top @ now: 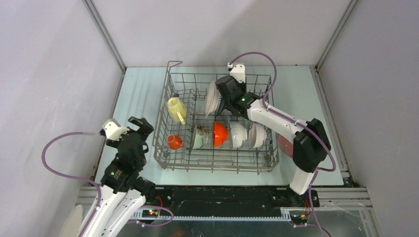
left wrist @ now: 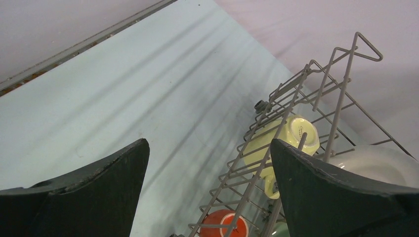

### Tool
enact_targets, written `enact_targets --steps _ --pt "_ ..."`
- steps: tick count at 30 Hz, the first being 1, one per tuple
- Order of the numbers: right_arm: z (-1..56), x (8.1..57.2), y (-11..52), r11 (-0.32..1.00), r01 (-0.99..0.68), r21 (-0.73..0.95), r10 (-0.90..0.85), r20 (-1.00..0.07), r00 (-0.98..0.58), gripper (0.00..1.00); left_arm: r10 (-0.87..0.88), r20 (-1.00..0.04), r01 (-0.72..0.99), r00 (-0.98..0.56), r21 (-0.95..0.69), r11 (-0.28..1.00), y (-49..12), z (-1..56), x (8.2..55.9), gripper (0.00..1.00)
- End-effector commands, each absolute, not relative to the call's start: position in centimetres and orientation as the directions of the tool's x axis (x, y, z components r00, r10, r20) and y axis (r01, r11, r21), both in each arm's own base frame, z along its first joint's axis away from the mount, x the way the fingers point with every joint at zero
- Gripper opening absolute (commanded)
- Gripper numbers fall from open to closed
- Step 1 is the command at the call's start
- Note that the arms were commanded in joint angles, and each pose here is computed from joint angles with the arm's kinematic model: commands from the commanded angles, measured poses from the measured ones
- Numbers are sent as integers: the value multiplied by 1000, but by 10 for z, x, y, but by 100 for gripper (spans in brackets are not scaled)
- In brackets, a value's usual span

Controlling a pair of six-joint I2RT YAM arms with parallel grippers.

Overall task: Unload the mixed dishes from the dish rack
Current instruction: Pick up the plate from the dish rack.

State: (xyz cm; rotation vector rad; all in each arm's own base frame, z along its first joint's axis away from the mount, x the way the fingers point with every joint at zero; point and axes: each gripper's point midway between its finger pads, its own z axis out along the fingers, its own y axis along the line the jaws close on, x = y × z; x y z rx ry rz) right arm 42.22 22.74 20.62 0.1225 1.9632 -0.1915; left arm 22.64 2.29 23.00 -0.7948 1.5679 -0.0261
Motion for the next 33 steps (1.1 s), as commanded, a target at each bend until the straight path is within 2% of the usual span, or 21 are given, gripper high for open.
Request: enact_targets --steps 1,10,22,33 --pt "335 420 220 969 241 50 86 -986 -140 0 -495 -865 -483 79 -468 740 28 230 224 100" --pt "352 430 216 964 261 -57 -28 -993 -115 0 -498 -863 -484 81 -471 738 28 230 223 100" --pt "367 438 207 901 232 -366 -334 -928 -167 0 -499 -863 -487 81 -471 735 28 230 224 100" --pt "405 425 207 934 158 -320 -313 -947 -72 0 -493 -867 -494 70 -459 738 27 229 226 100"
